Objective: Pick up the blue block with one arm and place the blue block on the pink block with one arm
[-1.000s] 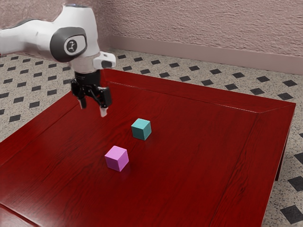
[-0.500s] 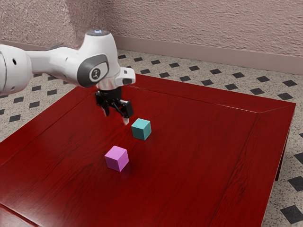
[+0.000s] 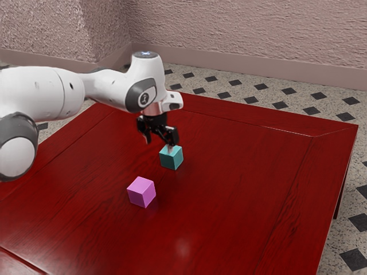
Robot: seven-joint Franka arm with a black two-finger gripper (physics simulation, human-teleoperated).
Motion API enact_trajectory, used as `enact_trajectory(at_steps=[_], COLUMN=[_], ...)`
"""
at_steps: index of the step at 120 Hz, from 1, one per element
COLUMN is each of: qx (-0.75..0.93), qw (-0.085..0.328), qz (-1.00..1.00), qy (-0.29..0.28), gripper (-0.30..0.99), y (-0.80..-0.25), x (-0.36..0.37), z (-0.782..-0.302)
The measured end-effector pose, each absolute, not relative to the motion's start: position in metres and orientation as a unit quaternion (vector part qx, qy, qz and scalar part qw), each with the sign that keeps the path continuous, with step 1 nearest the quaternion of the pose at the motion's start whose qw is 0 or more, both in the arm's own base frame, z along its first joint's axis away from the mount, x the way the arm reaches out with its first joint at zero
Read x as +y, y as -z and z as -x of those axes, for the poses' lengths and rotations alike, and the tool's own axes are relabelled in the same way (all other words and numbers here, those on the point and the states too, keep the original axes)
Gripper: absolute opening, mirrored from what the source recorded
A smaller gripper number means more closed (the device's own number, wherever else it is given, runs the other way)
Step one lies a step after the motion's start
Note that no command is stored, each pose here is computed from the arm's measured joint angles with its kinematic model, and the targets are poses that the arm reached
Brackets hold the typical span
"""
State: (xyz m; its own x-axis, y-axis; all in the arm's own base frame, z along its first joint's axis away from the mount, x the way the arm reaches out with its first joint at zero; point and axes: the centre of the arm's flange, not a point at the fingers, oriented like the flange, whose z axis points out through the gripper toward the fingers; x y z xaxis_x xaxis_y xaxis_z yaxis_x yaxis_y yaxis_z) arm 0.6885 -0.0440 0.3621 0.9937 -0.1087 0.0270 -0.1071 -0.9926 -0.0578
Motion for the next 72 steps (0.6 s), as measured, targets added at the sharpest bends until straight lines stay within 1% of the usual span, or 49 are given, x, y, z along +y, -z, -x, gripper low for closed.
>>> enact_trajectory(at_steps=[11, 22, 48, 58, 72], qx=[0.044, 0.038, 0.036, 0.037, 0.034], qw=[0.029, 0.03, 0.028, 0.026, 0.019], qz=[0.999, 0.999, 0.999, 0.999, 0.999], qy=[0.014, 0.012, 0.013, 0.016, 0.011], gripper=[0.69, 0.69, 0.69, 0.69, 0.69], y=[-0.354, -0.353, -0.344, -0.335, -0.321], x=[-0.032, -0.024, -0.022, -0.026, -0.027], z=[-0.705, -0.712, -0.732, -0.744, -0.748])
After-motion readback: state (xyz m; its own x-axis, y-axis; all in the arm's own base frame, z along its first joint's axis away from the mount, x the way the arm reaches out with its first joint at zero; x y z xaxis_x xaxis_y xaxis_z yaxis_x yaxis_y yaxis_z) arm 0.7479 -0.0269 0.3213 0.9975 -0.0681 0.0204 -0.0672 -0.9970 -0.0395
